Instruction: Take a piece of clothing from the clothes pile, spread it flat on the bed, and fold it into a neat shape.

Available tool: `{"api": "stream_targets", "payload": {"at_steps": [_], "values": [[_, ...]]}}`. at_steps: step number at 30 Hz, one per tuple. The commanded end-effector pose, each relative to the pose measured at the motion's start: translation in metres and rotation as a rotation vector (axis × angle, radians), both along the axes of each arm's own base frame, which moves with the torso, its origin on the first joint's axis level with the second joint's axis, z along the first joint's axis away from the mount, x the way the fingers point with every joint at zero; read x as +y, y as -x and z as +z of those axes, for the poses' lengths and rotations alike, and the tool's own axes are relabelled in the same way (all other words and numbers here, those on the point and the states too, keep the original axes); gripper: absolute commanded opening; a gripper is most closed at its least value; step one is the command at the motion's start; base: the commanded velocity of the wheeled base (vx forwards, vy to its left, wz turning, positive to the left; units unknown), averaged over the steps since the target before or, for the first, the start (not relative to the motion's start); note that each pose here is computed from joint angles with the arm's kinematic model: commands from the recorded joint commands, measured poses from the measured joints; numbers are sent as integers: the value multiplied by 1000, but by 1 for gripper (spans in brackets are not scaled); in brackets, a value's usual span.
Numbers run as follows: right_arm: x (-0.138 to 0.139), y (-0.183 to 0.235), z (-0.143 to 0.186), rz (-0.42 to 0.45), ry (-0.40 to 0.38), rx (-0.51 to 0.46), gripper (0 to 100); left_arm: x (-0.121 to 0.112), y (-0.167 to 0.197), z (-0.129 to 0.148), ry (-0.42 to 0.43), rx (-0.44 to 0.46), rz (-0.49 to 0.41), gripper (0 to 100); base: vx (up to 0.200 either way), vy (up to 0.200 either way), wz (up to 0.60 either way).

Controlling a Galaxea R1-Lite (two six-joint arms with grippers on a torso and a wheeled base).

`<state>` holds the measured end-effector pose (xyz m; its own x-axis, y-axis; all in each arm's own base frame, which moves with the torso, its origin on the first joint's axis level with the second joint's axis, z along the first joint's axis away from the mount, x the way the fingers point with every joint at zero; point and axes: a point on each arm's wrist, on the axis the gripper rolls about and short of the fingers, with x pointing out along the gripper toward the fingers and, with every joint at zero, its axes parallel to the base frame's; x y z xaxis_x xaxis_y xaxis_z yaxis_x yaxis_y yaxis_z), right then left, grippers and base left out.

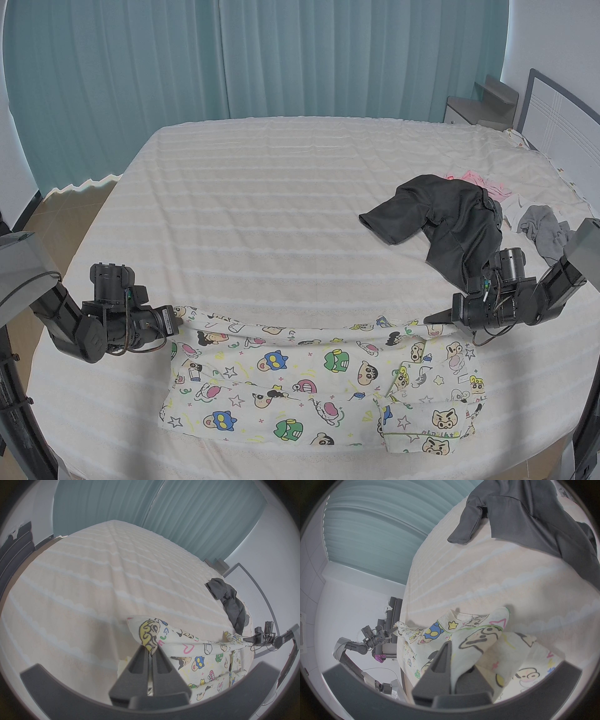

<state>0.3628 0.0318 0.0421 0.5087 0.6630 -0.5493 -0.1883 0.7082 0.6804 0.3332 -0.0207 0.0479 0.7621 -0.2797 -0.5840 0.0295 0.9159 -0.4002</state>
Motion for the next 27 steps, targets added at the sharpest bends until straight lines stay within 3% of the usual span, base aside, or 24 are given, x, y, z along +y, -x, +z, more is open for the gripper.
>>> {"api": "stream_targets", "payload": {"at_steps": [1,14,27], "values": [[-4,14,-3,6,6,6,0,-2,15,-9,-2,30,-10,0,0,0,0],[-11,49,-24,84,59,39,0,-6,48,-24,0,39,-33,0,0,0,0],[-24,67,-40,96,96,76,0,-6,70,-36,17,115,-66,0,0,0,0]]}}
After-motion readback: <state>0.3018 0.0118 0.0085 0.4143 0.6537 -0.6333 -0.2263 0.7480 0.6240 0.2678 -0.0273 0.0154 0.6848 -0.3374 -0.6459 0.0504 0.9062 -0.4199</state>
